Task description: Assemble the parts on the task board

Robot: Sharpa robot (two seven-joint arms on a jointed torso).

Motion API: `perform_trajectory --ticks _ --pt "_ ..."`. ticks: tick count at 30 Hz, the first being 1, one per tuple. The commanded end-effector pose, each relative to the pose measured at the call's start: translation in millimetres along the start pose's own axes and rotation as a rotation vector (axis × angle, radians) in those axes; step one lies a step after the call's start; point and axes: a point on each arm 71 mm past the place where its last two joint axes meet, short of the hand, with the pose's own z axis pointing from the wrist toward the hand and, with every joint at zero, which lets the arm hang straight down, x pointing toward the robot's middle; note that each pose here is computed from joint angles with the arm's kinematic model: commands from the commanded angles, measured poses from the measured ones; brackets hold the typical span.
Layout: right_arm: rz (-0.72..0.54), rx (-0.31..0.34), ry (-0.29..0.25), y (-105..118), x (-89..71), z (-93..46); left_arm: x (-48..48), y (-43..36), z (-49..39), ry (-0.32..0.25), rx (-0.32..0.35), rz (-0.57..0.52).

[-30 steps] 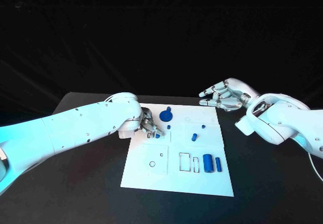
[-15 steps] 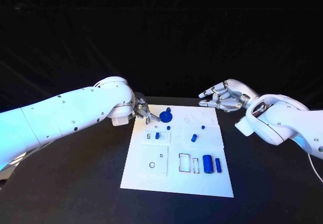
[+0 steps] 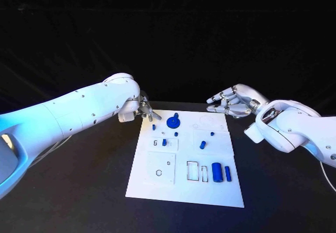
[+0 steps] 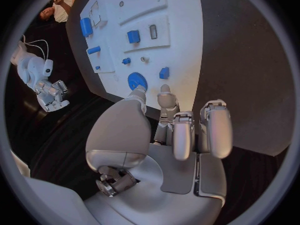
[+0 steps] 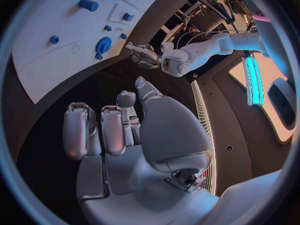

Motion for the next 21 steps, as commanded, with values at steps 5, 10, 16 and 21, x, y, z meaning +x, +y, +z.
perform_trajectory --ticks 5,10,16,21 --pt "0.004 -0.011 0.013 0.8 2.4 0.9 5.2 2.5 13.1 0.058 0.002 0.031" --pt "0.005 -0.013 0.016 1.4 3.2 1.5 8.8 3.6 17.8 0.076 -0.013 0.038" --pt "0.005 -0.013 0.017 1.5 3.5 1.8 11.7 4.0 20.2 0.089 -0.016 0.042" --pt "0.005 -0.013 0.018 1.5 3.7 2.0 12.5 5.0 20.8 0.098 -0.020 0.043"
